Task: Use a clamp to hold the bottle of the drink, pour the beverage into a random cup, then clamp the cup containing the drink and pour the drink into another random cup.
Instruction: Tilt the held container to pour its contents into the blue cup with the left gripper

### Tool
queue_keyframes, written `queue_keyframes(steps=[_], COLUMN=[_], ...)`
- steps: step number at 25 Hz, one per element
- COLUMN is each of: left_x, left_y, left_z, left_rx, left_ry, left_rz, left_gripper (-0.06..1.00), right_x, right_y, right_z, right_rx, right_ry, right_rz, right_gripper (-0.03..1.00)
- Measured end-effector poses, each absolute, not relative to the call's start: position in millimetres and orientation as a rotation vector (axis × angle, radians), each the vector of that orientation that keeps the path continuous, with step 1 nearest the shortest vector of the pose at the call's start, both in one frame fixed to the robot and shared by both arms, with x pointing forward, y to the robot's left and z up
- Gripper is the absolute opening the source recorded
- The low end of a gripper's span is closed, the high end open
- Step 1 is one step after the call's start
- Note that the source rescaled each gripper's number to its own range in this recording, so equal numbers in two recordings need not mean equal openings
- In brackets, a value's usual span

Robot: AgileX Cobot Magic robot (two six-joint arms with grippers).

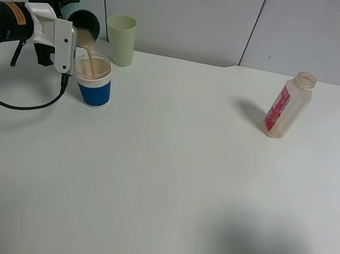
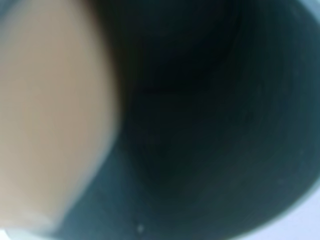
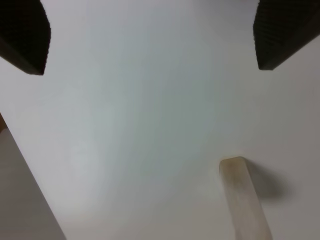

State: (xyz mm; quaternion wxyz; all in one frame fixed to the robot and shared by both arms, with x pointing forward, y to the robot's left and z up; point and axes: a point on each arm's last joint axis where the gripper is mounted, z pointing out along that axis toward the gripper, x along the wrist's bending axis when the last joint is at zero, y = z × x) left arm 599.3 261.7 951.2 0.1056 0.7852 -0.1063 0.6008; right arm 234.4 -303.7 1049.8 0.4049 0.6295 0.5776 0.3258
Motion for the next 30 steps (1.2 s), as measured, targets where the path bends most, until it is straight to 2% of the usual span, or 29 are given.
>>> queue_keyframes(steps=[30], left_x=[600.3], left_y=[258.7], left_z=[959.6], left_rx=[2.206], left_ry=[-0.339], left_rz=[1.857], left_gripper=[0.0], right_x=[234.4], right_y=[-303.7], right_z=[1049.8], right_rx=[1.589], right_ry=[1.458], right_rz=[0.822], right_gripper=[0.67])
